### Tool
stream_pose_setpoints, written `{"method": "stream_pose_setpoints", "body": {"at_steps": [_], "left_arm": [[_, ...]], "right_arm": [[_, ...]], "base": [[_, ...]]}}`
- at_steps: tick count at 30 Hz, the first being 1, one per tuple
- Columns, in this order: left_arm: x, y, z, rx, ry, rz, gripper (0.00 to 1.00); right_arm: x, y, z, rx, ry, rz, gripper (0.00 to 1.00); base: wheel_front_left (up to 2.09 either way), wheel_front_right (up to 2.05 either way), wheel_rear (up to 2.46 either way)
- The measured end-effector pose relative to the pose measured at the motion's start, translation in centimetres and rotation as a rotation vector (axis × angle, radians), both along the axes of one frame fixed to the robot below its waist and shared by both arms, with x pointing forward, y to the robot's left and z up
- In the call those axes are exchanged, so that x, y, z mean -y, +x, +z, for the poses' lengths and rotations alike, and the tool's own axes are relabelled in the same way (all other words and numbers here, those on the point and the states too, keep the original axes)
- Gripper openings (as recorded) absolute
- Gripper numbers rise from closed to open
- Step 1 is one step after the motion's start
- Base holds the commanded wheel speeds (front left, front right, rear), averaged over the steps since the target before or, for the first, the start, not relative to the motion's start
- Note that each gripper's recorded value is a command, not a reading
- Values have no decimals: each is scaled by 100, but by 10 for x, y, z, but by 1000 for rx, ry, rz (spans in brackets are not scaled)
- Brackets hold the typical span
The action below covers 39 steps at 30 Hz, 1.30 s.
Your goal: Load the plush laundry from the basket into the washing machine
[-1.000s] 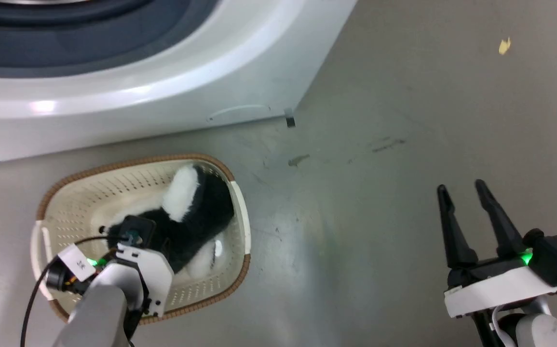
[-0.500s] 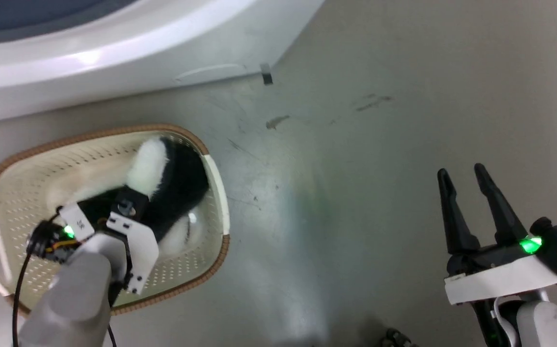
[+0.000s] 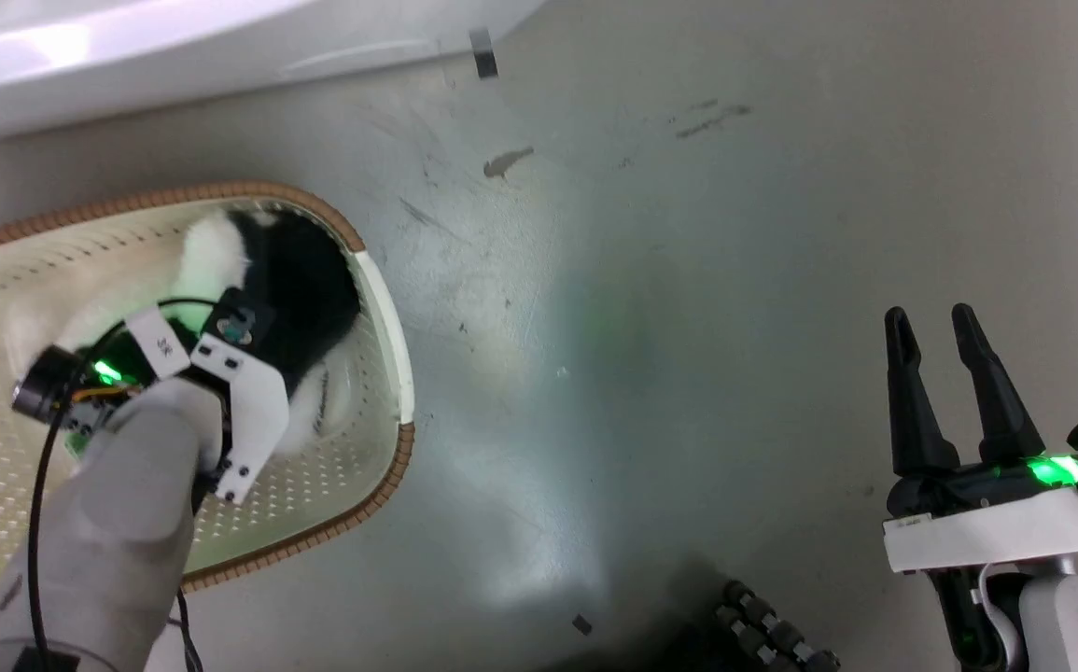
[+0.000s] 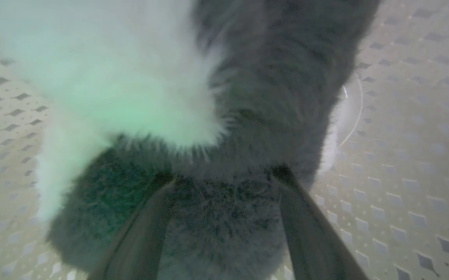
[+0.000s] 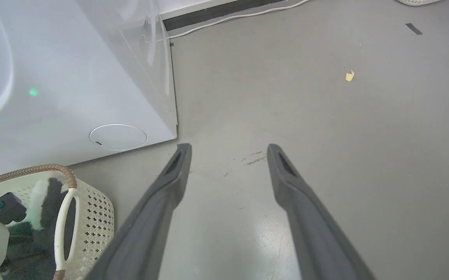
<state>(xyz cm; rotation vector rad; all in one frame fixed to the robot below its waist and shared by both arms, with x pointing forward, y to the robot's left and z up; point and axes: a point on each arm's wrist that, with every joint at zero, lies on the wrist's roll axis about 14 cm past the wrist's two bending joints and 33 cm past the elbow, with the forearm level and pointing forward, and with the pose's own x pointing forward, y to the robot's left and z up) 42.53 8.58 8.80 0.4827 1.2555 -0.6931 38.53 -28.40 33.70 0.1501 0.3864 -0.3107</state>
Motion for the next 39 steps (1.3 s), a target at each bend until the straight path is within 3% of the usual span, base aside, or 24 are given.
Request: {"method": "stream_pose_setpoints", "body": {"at_steps": [3,4,10,20,24,39], "left_arm": [[3,-2,-11,-29,1,-12,100],[4,-4,-14,-38,2,-17,0],[6,-11,-30,-97,11,-28,0],[6,-6,-23,-45,-27,85,0],[1,-3,20,60,-89,214,0],[-22,1,161,438,-304,410,0]], "right_arm": [[2,-4,-8,-24,0,-9,100],[3,-5,-10,-30,-2,-14,100],[13,-10,-14,-42,-11,-48,100],[36,-2,24,67,-64,-95,100],[38,-2,52,148,-74,-101,100],[-6,4,115,358,-6,16,100]], "base": [[0,0,0],[0,0,0],[0,0,0],[0,0,0],[0,0,0],[0,0,0]]}}
